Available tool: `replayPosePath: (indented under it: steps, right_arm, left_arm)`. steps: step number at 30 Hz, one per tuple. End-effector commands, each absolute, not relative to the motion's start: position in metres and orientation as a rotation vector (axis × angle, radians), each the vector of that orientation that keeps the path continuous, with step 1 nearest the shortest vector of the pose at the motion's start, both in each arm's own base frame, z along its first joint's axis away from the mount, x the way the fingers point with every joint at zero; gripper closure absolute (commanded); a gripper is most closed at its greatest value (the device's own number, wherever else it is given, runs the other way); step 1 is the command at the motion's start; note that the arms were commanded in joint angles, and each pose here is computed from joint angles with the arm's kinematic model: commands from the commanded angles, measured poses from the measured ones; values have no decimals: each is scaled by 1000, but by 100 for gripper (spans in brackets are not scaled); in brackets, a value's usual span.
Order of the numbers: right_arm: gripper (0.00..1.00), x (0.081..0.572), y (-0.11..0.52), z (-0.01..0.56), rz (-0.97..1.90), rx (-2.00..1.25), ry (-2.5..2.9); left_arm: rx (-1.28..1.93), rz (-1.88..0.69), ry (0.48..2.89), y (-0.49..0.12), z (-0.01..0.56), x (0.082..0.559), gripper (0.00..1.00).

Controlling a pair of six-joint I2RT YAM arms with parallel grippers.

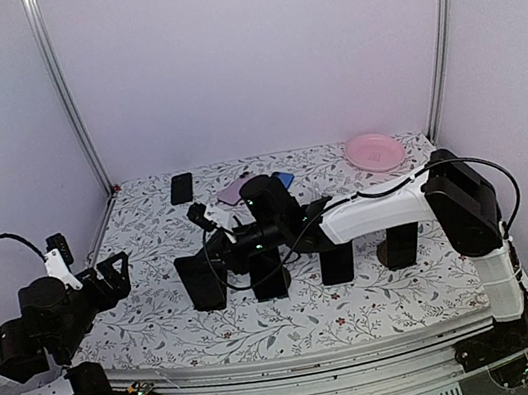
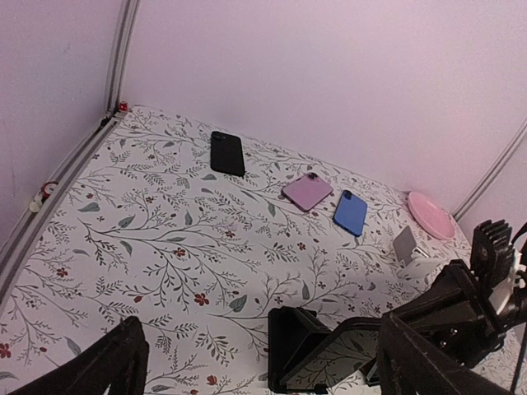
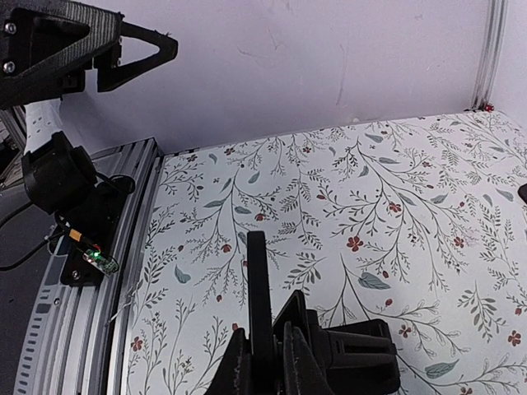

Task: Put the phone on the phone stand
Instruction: Place the phone stand on the phone stand.

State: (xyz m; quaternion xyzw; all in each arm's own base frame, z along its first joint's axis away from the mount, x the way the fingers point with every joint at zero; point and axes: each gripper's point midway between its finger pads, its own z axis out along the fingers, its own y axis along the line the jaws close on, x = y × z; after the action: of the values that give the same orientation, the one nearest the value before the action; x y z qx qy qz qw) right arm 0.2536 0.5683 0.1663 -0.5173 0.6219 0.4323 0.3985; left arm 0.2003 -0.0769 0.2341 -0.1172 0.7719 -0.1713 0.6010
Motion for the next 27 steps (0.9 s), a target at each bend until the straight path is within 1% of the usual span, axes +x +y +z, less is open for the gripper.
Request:
replayPosePath:
  steps: [1, 22, 25, 27]
  right_arm:
    - [98, 259, 573, 178, 1127, -1268, 1515]
    - [98, 259, 570, 164, 1124, -1255, 1561]
    - [97, 259, 570, 164, 1125, -1253, 1566]
    - [92, 259, 570, 164, 1127, -1250, 1569]
  left_arm:
    - [-304, -424, 1752, -69, 239, 197, 3]
    - [-289, -419, 1758, -71, 238, 198, 3]
    - [-287, -419, 1759, -72, 238, 198, 3]
    - [-288, -418, 1758, -72, 238, 198, 3]
